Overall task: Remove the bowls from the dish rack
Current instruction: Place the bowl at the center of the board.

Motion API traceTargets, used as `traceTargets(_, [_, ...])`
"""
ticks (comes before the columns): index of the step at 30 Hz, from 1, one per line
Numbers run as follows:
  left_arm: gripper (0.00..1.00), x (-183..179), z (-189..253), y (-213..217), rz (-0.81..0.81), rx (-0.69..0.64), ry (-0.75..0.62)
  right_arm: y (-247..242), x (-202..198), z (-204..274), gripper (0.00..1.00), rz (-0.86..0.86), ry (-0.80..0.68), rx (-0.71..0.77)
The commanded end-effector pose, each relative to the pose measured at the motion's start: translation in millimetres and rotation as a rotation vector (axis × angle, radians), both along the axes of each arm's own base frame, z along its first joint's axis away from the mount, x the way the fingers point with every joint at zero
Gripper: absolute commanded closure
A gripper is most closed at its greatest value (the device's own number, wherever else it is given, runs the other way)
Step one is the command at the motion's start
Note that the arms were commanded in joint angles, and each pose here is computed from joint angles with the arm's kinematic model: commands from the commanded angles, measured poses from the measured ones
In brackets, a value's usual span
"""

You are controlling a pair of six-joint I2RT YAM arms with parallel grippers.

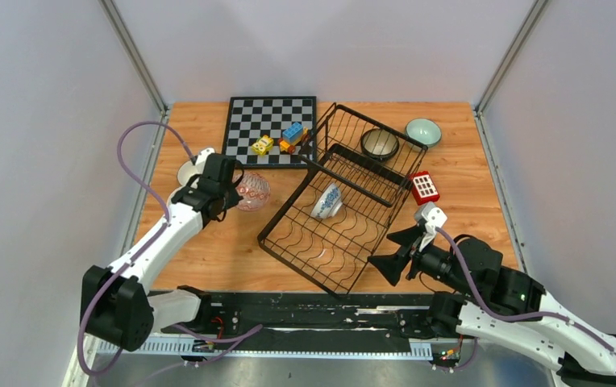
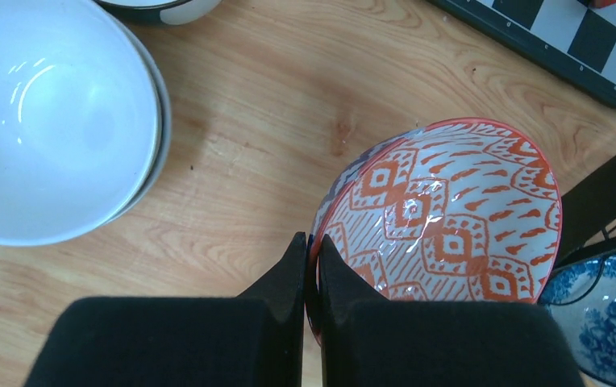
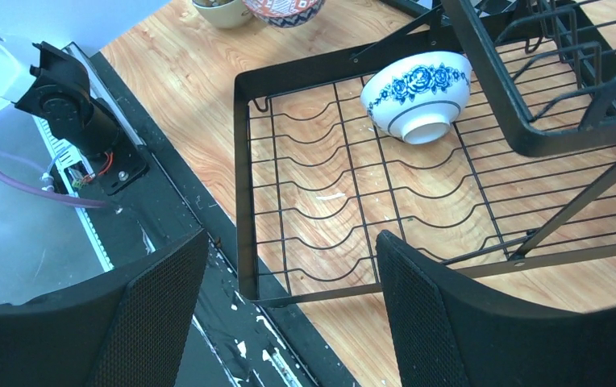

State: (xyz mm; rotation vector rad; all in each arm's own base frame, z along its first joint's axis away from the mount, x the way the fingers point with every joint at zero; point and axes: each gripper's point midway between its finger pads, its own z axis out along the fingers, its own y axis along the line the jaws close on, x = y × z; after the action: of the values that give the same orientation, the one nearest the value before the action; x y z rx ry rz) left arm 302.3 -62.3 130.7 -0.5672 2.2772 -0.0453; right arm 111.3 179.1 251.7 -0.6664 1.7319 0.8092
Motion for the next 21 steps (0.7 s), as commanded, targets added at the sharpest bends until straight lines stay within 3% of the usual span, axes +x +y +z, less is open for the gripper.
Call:
traceTargets(1, [1.0,31.2,21.8,-5.9,0.039,-0.082,-0.128,-2.9,-3.1,-9.9,0.21,0.005,-0.004,0.023])
traceTargets(21, [1.0,65.4,-23.2,-2.7,0.096,-0.18,-0.11,27.7,10.0,-21.1,0.21,-0.003,0.036,0.034])
